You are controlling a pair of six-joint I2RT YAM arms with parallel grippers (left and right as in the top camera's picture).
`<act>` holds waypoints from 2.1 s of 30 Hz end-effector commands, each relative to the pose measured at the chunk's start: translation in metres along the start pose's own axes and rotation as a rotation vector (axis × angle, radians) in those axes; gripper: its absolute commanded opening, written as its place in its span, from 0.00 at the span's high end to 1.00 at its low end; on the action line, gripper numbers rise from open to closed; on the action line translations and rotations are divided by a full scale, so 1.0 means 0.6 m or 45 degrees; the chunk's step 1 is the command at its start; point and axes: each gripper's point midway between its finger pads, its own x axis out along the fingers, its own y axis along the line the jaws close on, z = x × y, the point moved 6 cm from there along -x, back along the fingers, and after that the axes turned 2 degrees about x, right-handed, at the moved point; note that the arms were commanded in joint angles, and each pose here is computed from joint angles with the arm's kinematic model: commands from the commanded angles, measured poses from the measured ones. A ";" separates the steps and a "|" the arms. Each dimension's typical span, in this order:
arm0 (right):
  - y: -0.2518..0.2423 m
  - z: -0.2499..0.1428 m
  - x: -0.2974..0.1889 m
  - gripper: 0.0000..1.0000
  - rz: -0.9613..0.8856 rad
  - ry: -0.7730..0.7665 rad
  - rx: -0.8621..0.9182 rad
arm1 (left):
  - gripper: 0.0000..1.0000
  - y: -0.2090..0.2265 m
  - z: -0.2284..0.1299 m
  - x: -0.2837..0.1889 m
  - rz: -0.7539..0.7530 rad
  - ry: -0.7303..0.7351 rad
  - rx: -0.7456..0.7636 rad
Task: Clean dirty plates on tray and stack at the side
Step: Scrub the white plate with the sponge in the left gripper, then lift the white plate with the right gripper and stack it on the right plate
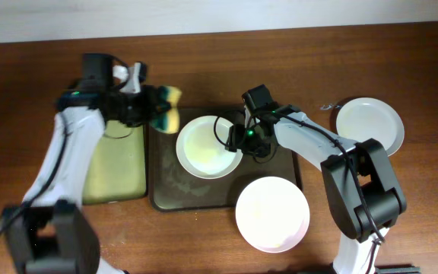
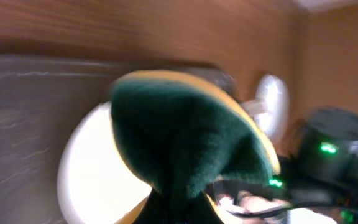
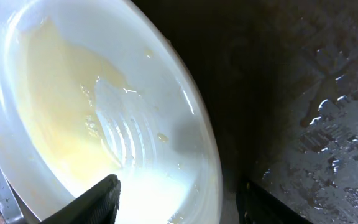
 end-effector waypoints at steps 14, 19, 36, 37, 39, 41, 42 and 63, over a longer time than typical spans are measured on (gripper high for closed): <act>-0.039 0.001 0.014 0.47 -0.203 -0.058 -0.035 | 1.00 0.231 -0.098 0.021 0.967 -0.195 0.010; -0.039 0.002 0.014 0.49 -0.202 -0.060 -0.036 | 1.00 0.198 -0.136 0.058 0.819 -0.045 0.048; -0.005 0.000 0.027 0.62 -0.260 -0.135 -0.271 | 1.00 0.062 -0.153 -0.168 0.894 -0.486 0.144; -0.003 0.000 0.028 0.92 -0.306 -0.165 -0.291 | 1.00 0.072 -0.160 -0.158 0.907 -0.450 0.135; 0.007 0.011 0.011 0.96 -0.367 -0.208 -0.309 | 1.00 0.092 -0.166 -0.137 0.929 -0.400 0.121; 0.044 0.031 -0.047 0.96 -0.370 -0.231 -0.406 | 1.00 0.108 -0.167 -0.118 0.947 -0.349 0.109; 0.071 0.049 -0.106 0.96 -0.434 -0.308 -0.430 | 1.00 0.119 -0.167 -0.105 0.966 -0.307 0.097; 0.323 -0.095 -0.339 0.96 -1.544 -1.507 -0.823 | 1.00 0.184 -0.162 -0.055 1.161 -0.187 0.017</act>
